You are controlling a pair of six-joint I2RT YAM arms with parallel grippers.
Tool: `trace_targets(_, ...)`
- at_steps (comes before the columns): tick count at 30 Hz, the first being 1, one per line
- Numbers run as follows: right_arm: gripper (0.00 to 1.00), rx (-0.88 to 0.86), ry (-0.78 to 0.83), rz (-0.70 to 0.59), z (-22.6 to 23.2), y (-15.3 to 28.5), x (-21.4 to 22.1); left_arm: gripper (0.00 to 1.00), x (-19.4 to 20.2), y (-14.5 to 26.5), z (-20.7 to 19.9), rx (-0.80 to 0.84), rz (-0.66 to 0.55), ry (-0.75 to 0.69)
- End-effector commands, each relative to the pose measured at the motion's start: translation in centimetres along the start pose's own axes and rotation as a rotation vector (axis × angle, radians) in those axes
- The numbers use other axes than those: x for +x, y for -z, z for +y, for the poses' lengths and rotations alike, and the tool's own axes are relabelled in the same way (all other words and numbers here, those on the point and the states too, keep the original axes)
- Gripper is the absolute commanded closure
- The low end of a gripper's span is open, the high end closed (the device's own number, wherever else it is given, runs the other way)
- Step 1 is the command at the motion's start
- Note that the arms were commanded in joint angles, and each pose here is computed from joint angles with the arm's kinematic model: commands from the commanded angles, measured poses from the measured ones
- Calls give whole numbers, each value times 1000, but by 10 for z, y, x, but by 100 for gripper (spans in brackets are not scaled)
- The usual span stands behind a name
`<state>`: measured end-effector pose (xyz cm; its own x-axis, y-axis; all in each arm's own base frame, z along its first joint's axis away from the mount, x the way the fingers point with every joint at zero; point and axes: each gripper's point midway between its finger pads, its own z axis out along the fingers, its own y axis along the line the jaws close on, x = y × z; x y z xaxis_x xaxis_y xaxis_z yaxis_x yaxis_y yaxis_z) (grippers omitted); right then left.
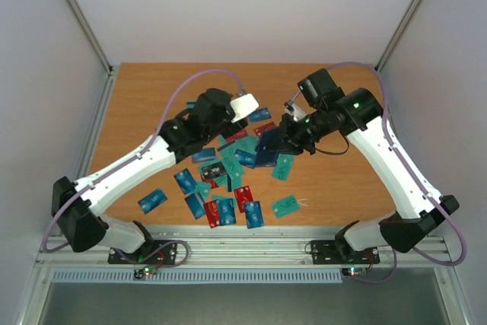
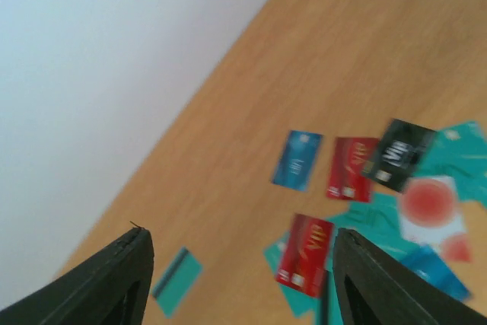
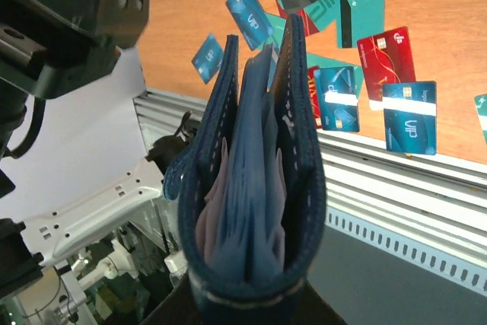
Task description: Put the credit cards into the card holder
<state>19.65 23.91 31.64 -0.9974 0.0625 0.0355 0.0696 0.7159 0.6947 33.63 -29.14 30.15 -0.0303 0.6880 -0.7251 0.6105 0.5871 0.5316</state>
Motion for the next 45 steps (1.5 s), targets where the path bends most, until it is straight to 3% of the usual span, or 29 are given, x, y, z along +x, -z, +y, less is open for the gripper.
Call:
trace_targets(1,99,11,47,-10,-2,7,5,31,-14,42,-24,246,-131,246)
trace_targets(3,99,5,66,-16,-1,4,0,25,-23,64,-40,371,-208,315)
trace_targets(6,99,-12,93,-13,3,3,-3,16,-22,82,-46,417,-275,434)
trace_targets(9,99,-22,112,-5,6,3,-2,16,-22,93,-50,454,-306,491)
trace_targets(20,99,-53,147,2,14,6,1,22,-39,116,-79,679,-396,496)
trace_targets(35,99,-139,222,-28,28,20,10,48,-20,82,-52,438,-235,566)
trace_targets(45,99,-257,328,-52,50,31,16,52,-35,105,-62,592,-278,681)
